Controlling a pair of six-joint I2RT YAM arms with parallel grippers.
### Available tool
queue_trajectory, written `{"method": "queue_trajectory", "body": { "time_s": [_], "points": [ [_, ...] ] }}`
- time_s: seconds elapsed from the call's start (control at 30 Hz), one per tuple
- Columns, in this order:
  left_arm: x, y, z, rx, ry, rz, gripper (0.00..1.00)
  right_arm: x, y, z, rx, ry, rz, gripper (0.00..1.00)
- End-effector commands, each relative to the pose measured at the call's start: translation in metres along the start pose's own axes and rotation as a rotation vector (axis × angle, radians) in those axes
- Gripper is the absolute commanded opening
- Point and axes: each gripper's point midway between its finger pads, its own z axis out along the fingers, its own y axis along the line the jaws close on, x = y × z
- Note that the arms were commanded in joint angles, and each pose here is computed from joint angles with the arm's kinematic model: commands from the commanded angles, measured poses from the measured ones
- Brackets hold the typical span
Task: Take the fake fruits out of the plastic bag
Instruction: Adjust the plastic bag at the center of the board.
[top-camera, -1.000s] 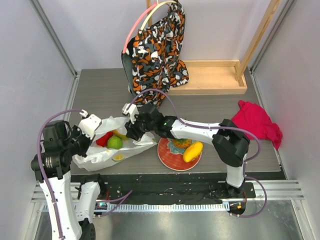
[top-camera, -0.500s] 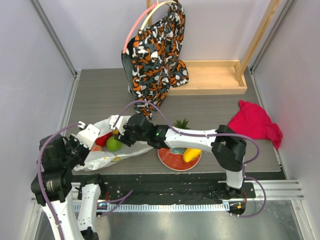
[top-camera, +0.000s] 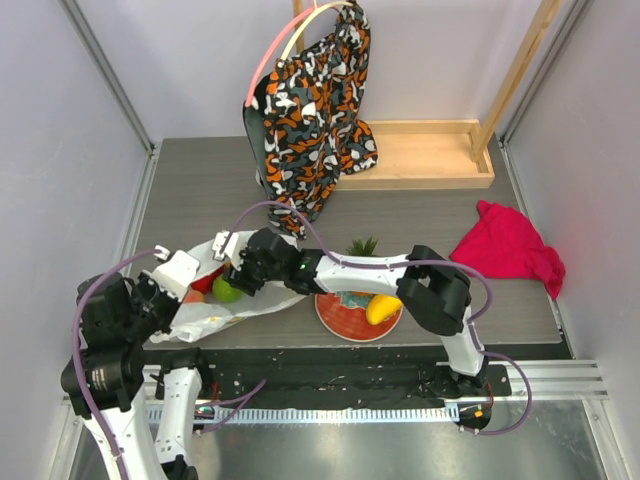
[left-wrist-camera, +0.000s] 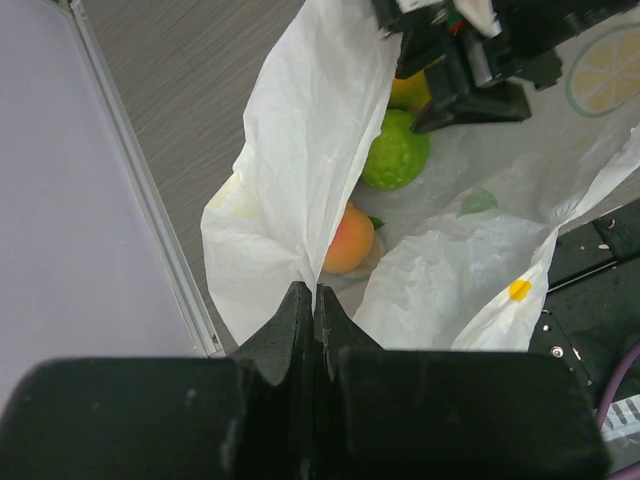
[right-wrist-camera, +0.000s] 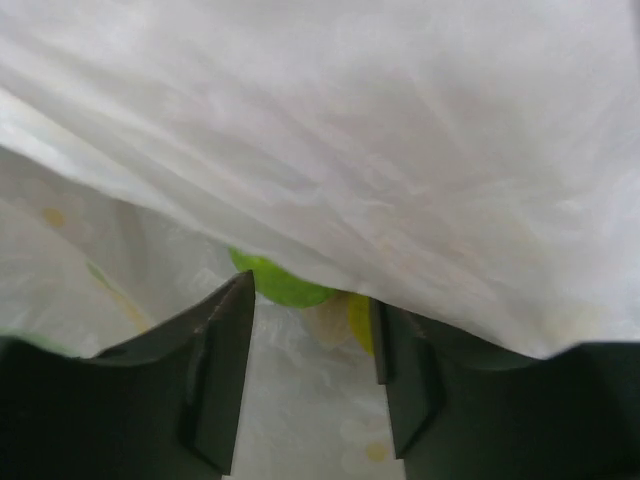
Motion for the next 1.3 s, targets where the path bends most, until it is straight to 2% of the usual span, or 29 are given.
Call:
{"method": "queue_trajectory", "body": {
  "time_s": [0.0, 0.03, 0.1, 0.43, 0.53, 0.6, 0.7, 0.73, 0.87, 0.9, 0.97, 1.0, 1.17, 1.27],
  "points": [
    [0.020, -0.028, -0.015, 0.090, 0.074, -0.042, 0.00, -0.020, -0.024, 0.013, 0.116, -0.064, 0.018, 0.62],
    [0.021, -0.030, -0.016, 0.094, 0.077, -0.044, 0.00, -0.019, -0.028, 0.015, 0.145, -0.063, 0.016, 0.69],
    [0.023, -0.032, -0.017, 0.101, 0.083, -0.040, 0.00, -0.013, -0.041, 0.018, 0.216, -0.049, 0.014, 0.72],
    [0.025, -0.035, -0.019, 0.107, 0.089, -0.043, 0.00, 0.035, -0.051, 0.039, 0.265, 0.057, 0.022, 0.76],
    [0.026, -0.038, -0.020, 0.115, 0.092, -0.049, 0.00, 0.039, -0.054, 0.046, 0.272, 0.049, 0.012, 0.75],
    [0.027, -0.038, -0.020, 0.118, 0.098, -0.055, 0.00, 0.038, -0.056, 0.052, 0.275, 0.035, -0.008, 0.68],
    [0.027, -0.039, -0.021, 0.118, 0.095, -0.063, 0.00, 0.027, -0.057, 0.054, 0.269, 0.002, -0.040, 0.50],
    [0.027, -0.039, -0.021, 0.117, 0.094, -0.065, 0.00, 0.023, -0.056, 0.054, 0.260, -0.010, -0.050, 0.39],
    [0.030, -0.041, -0.017, 0.120, 0.099, -0.076, 0.00, 0.015, -0.050, 0.038, 0.224, -0.027, -0.062, 0.20],
    [0.030, -0.040, -0.016, 0.117, 0.093, -0.074, 0.00, -0.002, -0.049, 0.026, 0.222, -0.055, -0.063, 0.18],
    [0.030, -0.040, -0.015, 0.113, 0.090, -0.077, 0.00, 0.004, -0.042, 0.014, 0.195, -0.036, -0.065, 0.15],
    [0.031, -0.041, -0.014, 0.116, 0.091, -0.078, 0.00, -0.013, -0.042, -0.002, 0.190, -0.065, -0.078, 0.14],
    [0.035, -0.042, -0.012, 0.123, 0.098, -0.058, 0.00, 0.032, -0.016, -0.060, 0.093, 0.086, -0.099, 0.12],
    [0.041, -0.043, -0.012, 0.125, 0.117, -0.041, 0.00, 0.063, 0.003, -0.099, 0.053, 0.126, -0.087, 0.12]
  ]
}}
